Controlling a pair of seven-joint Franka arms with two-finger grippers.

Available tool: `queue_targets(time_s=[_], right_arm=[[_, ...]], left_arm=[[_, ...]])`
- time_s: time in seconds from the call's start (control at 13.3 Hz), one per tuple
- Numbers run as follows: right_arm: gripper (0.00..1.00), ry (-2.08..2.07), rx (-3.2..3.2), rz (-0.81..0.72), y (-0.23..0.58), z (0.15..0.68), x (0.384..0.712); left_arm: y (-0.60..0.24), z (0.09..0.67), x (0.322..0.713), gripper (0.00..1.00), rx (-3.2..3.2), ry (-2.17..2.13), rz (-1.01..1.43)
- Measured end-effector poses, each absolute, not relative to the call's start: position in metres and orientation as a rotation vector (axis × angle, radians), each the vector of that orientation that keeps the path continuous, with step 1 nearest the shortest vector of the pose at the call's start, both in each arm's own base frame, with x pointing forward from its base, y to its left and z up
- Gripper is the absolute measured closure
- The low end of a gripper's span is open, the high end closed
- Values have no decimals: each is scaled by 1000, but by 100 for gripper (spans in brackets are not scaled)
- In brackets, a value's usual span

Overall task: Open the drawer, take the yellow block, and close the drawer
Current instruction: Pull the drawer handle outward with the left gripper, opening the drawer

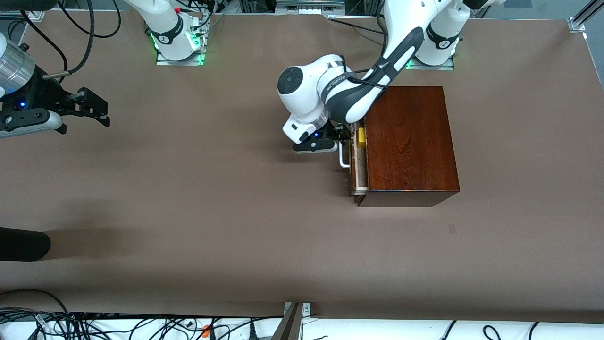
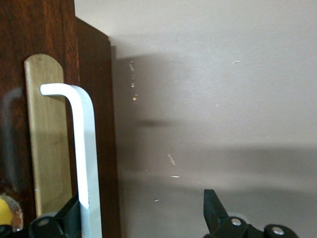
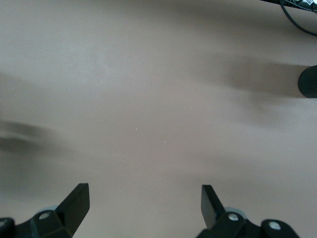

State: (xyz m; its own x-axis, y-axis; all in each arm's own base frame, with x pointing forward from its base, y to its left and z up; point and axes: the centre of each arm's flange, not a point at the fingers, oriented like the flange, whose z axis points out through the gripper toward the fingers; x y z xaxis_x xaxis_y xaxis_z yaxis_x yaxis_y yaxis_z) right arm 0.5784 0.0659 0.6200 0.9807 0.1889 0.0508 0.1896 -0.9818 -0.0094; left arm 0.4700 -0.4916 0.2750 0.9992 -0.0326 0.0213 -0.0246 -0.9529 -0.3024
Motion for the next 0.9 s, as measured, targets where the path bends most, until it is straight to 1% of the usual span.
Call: queue_targets(time_s=[0.9], right_arm=[[0, -281, -3115, -75, 60, 619, 580]], left_arm=[[-545, 278, 466, 0, -2907, 25, -81]])
